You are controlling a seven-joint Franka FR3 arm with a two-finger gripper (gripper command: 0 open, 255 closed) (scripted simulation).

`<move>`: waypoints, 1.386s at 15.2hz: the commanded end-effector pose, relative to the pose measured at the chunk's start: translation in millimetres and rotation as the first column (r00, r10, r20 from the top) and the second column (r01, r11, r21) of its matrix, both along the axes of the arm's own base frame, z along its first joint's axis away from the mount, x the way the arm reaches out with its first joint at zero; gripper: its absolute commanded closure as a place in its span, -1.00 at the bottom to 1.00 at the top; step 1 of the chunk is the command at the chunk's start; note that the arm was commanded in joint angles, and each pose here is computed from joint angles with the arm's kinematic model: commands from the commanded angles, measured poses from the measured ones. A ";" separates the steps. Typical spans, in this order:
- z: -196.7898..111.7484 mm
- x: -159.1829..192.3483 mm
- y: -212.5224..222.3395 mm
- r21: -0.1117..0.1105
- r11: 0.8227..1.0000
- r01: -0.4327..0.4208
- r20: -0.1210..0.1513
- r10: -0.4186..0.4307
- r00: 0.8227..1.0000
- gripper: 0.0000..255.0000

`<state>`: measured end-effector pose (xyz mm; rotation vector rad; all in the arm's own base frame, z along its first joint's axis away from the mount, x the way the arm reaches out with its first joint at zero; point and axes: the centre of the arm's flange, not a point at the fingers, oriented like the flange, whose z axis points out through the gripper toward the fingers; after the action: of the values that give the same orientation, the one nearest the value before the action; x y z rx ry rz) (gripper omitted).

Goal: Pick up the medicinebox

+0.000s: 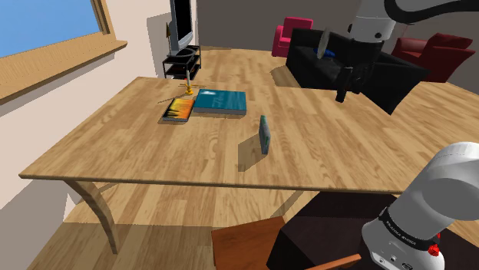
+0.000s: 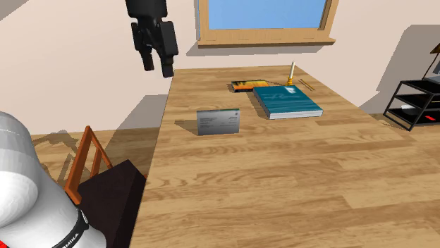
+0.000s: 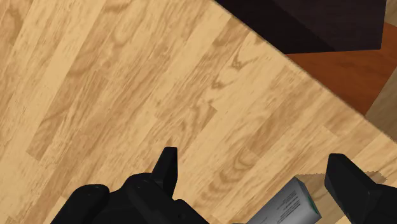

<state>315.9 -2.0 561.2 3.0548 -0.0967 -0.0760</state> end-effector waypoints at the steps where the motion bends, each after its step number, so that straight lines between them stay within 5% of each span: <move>1: 0.0 0.0 0.0 0.000 1.000 0.000 0.000 0.000 1.000 -1.00; 11: -83.9 91.2 34.3 0.008 0.973 0.233 0.040 -0.233 0.972 -1.00; 21: -163.8 191.2 46.3 0.024 0.892 0.452 0.076 -0.452 0.889 -1.00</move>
<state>495.8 42.3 408.5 2.9777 -0.7753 0.0124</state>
